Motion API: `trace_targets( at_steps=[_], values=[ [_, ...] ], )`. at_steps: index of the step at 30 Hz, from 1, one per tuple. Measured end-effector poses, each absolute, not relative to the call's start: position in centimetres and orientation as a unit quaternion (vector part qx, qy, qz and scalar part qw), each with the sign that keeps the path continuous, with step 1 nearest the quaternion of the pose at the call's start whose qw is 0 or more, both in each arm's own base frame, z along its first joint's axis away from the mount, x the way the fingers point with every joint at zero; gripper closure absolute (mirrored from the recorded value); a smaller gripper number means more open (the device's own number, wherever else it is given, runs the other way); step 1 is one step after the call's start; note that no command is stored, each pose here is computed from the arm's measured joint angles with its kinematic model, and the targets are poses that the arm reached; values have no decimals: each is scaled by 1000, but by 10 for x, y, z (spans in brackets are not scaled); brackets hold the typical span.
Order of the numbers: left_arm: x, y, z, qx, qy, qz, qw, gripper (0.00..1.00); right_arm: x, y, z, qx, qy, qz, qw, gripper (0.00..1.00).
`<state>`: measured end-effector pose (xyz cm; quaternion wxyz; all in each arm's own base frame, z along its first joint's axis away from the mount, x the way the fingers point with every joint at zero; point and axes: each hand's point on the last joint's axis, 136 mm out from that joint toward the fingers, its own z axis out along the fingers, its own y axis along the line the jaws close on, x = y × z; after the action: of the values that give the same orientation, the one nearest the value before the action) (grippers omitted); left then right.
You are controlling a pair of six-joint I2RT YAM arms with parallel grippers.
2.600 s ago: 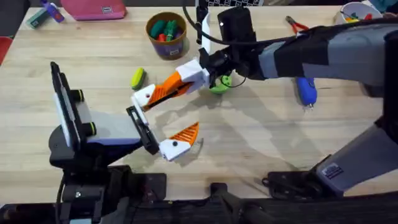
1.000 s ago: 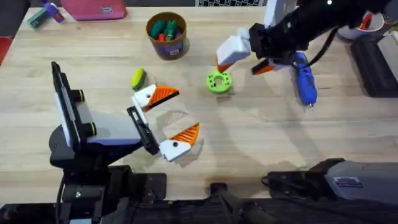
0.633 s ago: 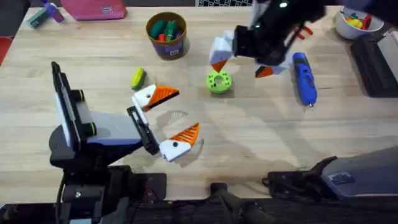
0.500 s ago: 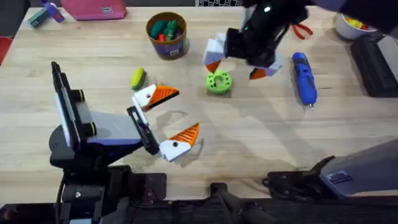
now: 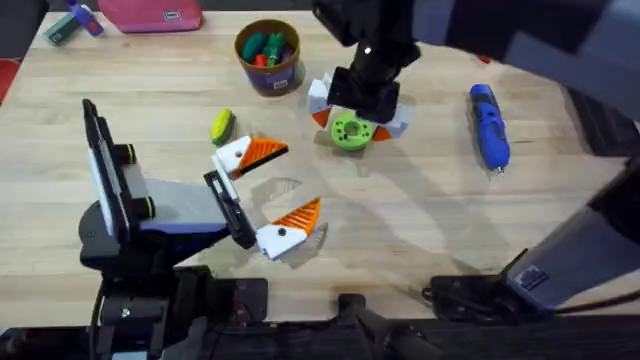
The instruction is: Pick up the gripper from the table and insert it into the empty holder that is missing its gripper. Then pick up a screw, insert it into the mounting hole, and use the screwdriver to tighten it. Finally, clean up the table by picking up the vegetable and placing it into the bucket.
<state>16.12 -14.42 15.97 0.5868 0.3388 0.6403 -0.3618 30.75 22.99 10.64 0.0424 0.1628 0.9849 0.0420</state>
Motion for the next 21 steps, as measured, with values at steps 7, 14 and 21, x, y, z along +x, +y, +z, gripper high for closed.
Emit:
trace_targets(
  at_steps=[7,14,21],
  values=[
    [161,-144,160,339,640,-362,587,15,318,236,84,175,983,34,41,143],
    [161,-144,160,339,640,-362,587,16,323,233,80,201,978,25,51,297],
    [161,-144,160,339,640,-362,587,15,325,233,68,211,976,15,48,325]
  ],
)
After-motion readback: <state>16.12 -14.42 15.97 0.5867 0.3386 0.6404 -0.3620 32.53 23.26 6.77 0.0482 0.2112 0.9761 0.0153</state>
